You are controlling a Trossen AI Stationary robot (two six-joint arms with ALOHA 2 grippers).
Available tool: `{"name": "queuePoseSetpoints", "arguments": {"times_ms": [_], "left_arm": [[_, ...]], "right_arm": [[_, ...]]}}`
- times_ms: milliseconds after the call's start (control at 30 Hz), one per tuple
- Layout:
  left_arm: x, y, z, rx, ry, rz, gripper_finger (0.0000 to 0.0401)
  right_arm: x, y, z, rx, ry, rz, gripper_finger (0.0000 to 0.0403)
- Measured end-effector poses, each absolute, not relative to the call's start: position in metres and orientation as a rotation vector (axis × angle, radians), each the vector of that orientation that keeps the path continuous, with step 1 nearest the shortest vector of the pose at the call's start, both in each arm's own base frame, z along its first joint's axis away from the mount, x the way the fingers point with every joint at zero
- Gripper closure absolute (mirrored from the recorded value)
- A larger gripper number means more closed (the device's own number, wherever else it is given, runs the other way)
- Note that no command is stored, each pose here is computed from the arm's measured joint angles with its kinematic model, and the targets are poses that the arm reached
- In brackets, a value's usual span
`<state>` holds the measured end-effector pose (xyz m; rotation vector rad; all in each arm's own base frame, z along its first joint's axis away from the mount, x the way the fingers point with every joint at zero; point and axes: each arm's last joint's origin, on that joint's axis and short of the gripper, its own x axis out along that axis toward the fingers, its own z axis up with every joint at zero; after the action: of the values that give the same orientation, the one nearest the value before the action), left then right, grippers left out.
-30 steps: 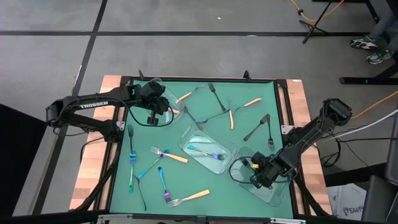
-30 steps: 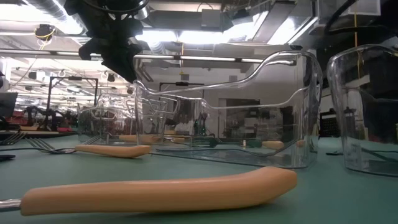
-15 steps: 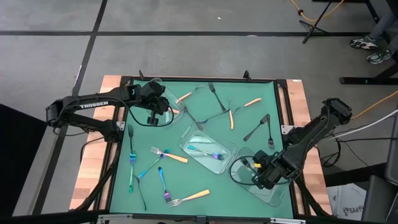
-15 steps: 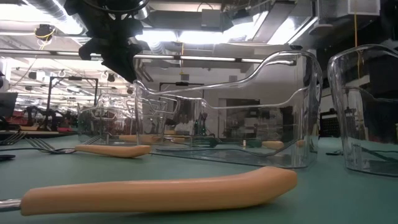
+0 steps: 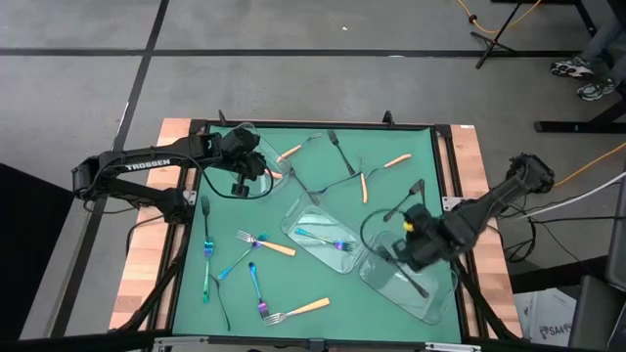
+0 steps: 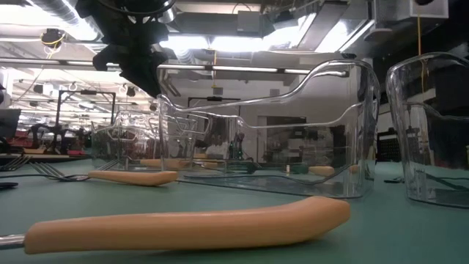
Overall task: Sort silverware by color (type)
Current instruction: Put the black fork into the bottom transparent bin
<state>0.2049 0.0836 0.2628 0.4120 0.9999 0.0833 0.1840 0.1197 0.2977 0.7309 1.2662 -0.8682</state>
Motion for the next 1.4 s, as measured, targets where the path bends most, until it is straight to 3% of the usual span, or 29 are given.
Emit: {"name": "queuePoseSetpoints", "arguments": {"times_ms": [333, 633, 1033, 1400], "left_arm": [[0.205, 0.084, 0.263, 0.412, 1.0, 0.083, 0.0372], [0.205, 0.084, 0.263, 0.412, 1.0, 0.083, 0.0372], [0.205, 0.084, 0.263, 0.384, 0.998, 0.098, 0.0372], [0.205, 0.084, 0.263, 0.371, 0.996, 0.105, 0.0372]], "right_arm": [[0.202, 0.052, 0.303, 0.883, 1.218, -1.143, 0.0333], [0.19, -0.008, 0.289, 1.02, 1.172, -1.259, 0.0333], [0.174, -0.052, 0.229, 1.28, 1.013, -1.332, 0.0333], [0.168, -0.053, 0.169, 1.407, 0.935, -1.313, 0.0333]]}}
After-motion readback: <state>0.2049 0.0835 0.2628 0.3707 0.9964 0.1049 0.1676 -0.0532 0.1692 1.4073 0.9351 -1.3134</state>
